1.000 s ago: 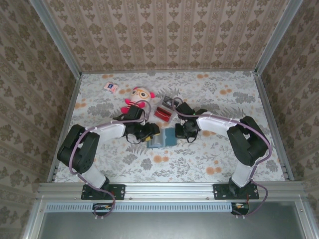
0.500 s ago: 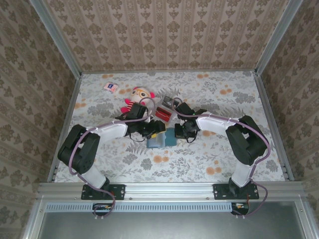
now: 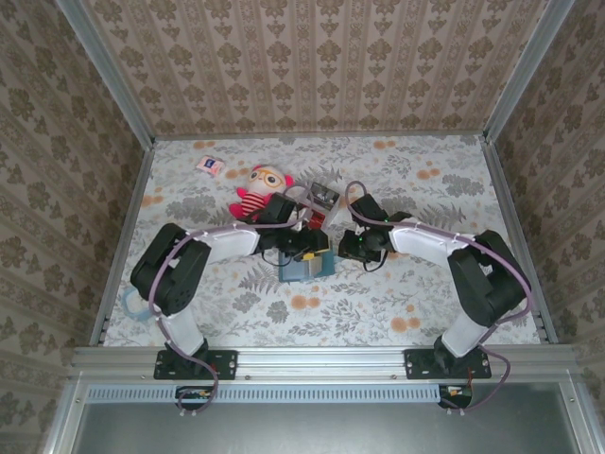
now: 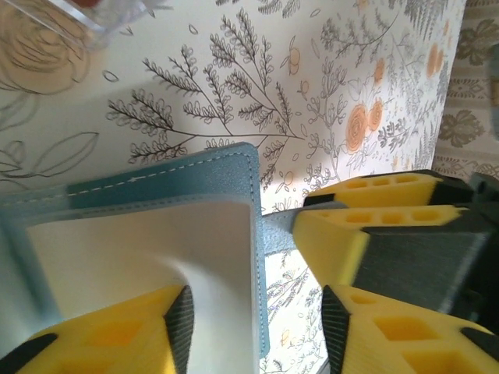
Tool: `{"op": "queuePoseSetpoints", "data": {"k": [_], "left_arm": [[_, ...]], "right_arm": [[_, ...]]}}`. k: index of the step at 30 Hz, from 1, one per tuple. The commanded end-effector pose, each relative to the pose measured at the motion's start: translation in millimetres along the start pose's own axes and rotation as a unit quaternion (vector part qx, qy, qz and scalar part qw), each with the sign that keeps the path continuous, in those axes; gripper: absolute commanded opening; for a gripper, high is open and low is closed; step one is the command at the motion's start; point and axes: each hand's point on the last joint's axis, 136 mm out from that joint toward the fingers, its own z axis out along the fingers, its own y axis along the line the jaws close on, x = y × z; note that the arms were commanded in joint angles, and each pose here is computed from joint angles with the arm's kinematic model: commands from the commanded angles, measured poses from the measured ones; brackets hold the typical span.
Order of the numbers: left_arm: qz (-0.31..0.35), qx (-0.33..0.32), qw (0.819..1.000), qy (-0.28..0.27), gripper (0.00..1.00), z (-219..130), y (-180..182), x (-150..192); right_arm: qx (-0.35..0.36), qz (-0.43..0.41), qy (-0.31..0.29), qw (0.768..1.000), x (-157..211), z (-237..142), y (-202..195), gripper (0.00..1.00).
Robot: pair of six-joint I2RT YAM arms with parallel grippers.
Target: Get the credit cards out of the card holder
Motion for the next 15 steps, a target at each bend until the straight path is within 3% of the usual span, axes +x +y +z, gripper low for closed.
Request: {"op": "queuePoseSetpoints", "data": {"k": [1, 5, 15], "left_arm": [[0.005, -0.02, 1.0, -0.007, 0.43, 6.1, -1.9, -5.9], [0.011, -0.076, 0.997, -0.004, 0.38, 11.0, 13.1, -3.1], [-0.001, -0.106, 0.994, 0.008, 0.2, 19.5, 33.0, 6.9]], "right_arm": [[-0.023, 0.013, -0.035, 0.999, -10.1, -14.5, 3.9, 0.29], [-0.026, 0.014, -0.047, 0.998, -14.6, -21.1, 0.7, 0.29], [-0.09, -0.025, -0.015, 0.996, -7.0, -14.1, 39.0, 0.13]]}}
